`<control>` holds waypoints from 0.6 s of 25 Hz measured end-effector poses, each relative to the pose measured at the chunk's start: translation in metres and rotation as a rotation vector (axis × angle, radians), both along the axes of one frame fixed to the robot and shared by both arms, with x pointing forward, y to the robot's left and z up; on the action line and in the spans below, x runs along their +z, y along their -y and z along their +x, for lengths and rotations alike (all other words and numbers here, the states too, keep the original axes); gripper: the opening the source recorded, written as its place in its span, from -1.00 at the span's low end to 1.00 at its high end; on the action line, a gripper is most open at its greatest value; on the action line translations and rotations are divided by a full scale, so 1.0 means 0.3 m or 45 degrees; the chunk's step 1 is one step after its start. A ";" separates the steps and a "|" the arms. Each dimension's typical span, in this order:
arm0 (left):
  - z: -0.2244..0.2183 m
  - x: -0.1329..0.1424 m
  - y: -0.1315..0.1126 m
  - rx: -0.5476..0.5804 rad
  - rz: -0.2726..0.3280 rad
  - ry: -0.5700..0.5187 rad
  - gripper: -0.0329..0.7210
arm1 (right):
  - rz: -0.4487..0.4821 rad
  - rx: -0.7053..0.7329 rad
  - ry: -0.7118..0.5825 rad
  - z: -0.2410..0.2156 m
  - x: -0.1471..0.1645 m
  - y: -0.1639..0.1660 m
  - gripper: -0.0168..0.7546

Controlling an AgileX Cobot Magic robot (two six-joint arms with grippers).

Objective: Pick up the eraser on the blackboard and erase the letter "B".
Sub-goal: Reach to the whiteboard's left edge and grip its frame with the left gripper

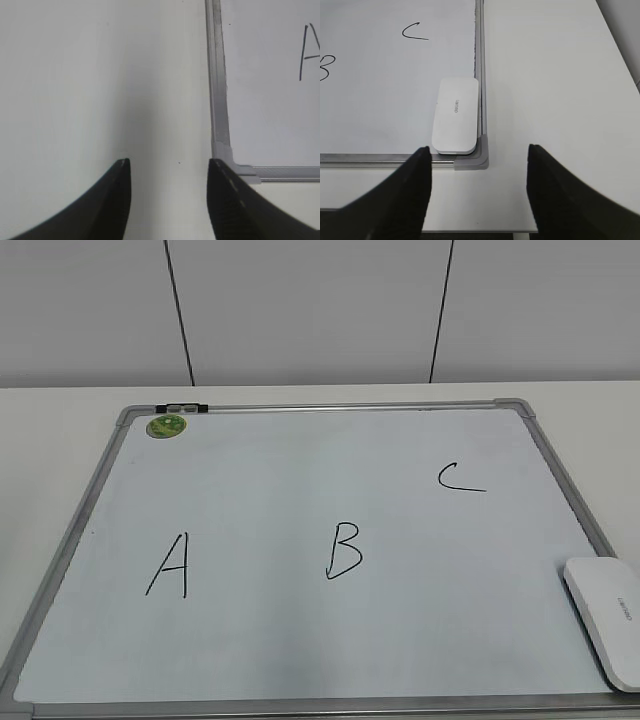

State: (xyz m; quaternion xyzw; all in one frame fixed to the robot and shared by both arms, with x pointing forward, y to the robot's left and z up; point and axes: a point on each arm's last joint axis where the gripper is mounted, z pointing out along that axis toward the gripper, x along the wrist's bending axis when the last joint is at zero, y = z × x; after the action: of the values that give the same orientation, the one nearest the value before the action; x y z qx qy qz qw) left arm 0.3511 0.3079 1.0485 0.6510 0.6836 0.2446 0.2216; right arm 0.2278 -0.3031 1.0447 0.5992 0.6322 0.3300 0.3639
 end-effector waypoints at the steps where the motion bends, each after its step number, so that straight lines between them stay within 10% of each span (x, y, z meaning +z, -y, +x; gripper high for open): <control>1: 0.021 -0.010 0.001 0.000 -0.009 -0.021 0.08 | 0.000 0.000 0.000 0.000 0.000 0.000 0.20; 15: 0.387 -0.084 -0.006 0.011 -0.070 -0.296 0.08 | 0.000 0.000 0.000 0.000 0.000 0.000 0.20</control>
State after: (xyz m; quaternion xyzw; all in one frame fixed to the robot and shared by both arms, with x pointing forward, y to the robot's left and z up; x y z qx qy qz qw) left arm 0.4673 0.3095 1.0233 0.6657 0.7140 0.1496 0.1573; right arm 0.2278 -0.3031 1.0447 0.5992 0.6322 0.3300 0.3639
